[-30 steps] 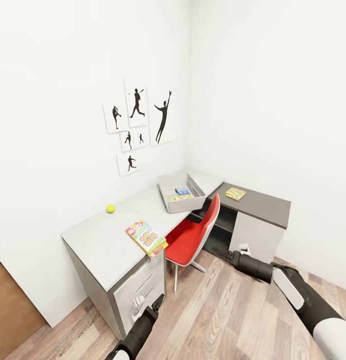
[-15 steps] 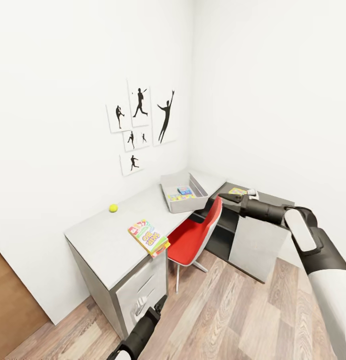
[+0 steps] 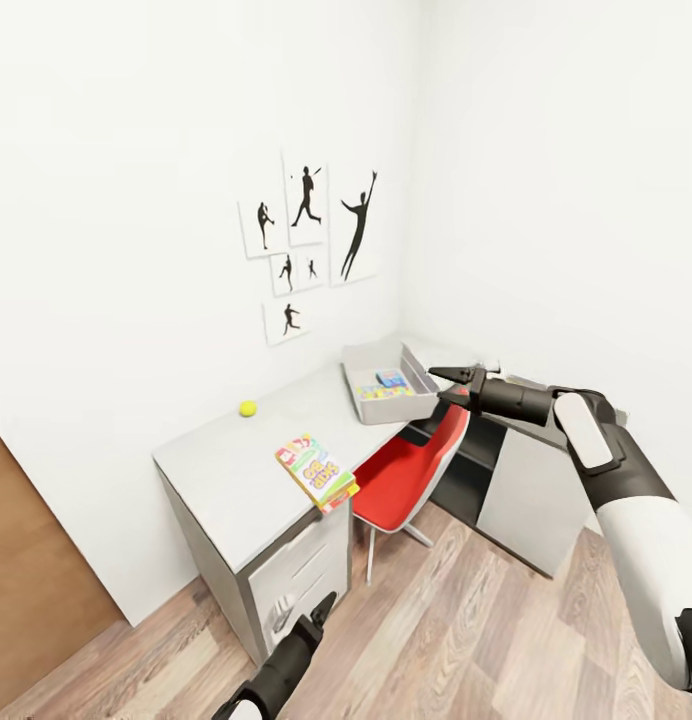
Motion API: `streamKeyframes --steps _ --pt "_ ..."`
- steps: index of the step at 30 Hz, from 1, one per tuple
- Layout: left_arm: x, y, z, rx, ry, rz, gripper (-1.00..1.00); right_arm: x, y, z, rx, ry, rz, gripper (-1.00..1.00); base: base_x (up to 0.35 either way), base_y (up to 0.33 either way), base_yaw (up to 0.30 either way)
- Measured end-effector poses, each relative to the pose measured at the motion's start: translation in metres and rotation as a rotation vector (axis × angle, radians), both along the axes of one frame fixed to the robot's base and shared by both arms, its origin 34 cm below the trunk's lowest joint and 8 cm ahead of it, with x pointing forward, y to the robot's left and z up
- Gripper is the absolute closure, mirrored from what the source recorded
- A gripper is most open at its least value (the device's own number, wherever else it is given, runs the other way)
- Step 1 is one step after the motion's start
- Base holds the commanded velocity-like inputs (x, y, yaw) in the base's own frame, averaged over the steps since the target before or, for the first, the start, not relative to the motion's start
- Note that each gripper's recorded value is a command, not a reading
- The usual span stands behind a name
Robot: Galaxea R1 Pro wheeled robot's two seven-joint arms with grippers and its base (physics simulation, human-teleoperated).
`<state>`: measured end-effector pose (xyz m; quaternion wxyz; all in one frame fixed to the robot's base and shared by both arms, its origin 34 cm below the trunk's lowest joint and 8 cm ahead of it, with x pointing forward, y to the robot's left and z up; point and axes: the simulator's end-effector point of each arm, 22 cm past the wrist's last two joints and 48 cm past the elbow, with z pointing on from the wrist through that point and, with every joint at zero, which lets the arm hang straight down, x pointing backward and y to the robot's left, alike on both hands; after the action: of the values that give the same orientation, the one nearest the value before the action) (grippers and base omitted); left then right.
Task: Put all the toys in the child's room - the three board games (two on the bed and one on the table), the two jigsaw puzzles on the table, and the tennis ball on the table - inside the toy box on the table in the child's room.
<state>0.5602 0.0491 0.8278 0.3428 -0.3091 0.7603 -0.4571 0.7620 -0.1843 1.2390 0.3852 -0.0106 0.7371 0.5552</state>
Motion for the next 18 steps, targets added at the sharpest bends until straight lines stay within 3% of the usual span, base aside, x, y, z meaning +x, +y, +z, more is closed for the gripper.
streamKeyframes --steps 9,18 --pt "-0.003 -0.001 -0.005 0.001 0.011 -0.005 -1.00 0.002 0.002 -0.010 -0.006 0.015 0.004 -1.00 0.013 -0.215 0.183" --pt "-0.004 -0.001 -0.010 0.005 0.019 -0.004 -1.00 0.004 0.003 -0.016 -0.005 0.026 0.006 -1.00 0.185 -0.106 0.164"
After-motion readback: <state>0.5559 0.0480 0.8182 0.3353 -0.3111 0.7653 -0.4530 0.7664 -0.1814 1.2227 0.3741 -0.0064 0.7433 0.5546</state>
